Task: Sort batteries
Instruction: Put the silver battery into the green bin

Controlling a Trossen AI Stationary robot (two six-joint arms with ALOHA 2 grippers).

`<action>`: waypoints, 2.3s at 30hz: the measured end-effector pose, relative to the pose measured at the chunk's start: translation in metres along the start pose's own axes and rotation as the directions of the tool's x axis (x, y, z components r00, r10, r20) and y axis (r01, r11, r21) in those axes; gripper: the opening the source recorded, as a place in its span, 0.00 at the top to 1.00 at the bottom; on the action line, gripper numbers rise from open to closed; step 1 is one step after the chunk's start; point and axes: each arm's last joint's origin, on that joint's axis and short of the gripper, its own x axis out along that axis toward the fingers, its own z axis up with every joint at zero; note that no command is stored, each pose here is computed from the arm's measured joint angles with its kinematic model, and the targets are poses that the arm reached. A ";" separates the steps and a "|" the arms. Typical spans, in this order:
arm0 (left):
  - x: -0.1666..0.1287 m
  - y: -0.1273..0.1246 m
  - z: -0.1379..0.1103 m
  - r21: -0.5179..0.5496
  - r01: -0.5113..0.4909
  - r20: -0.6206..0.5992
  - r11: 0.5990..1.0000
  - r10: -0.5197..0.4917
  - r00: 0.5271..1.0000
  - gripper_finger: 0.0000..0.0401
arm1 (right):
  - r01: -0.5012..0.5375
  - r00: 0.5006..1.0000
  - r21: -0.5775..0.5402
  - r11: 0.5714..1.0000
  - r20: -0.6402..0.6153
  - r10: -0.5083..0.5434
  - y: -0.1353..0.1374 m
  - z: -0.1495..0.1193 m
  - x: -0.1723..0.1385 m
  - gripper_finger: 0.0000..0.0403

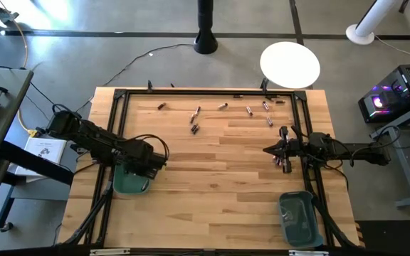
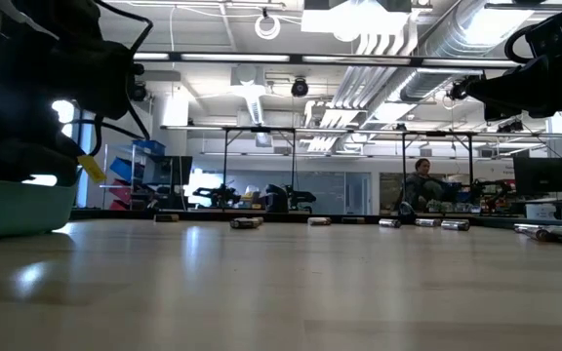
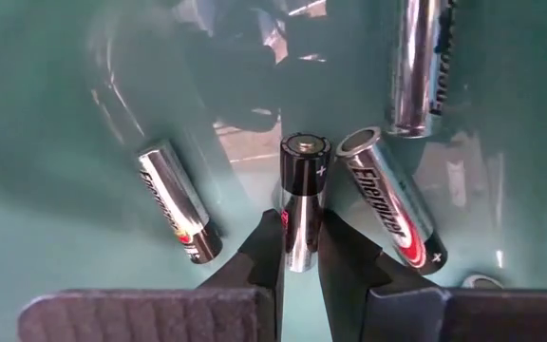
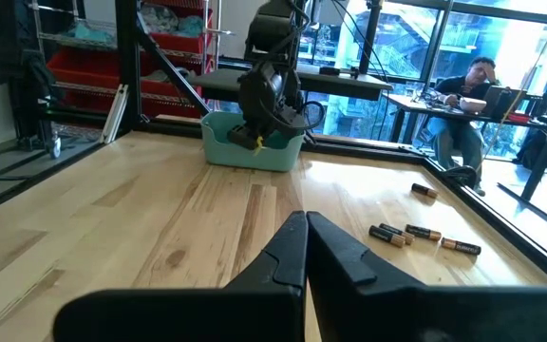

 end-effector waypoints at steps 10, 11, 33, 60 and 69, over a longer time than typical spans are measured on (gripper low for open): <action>0.000 0.001 0.000 0.000 -0.004 0.007 1.000 0.004 1.000 0.81 | 0.000 1.000 0.000 1.000 0.000 0.000 0.000 0.000 0.000 1.00; -0.001 0.002 0.000 0.000 -0.006 0.007 1.000 0.006 1.000 0.78 | 0.000 1.000 0.000 1.000 0.000 0.000 0.000 0.000 0.000 1.00; -0.152 0.011 0.005 0.419 0.374 0.754 0.827 -0.547 0.365 0.63 | 0.000 1.000 0.000 1.000 0.000 0.000 0.000 0.000 0.000 1.00; -0.148 -0.149 0.301 0.643 0.062 0.648 0.763 -0.586 0.487 0.48 | 0.000 1.000 0.000 1.000 0.000 0.000 0.000 0.000 0.000 1.00; -0.142 -0.170 0.324 0.595 0.077 0.632 0.800 -0.526 0.570 0.49 | 0.000 1.000 0.000 1.000 -0.001 0.000 0.000 0.000 0.000 1.00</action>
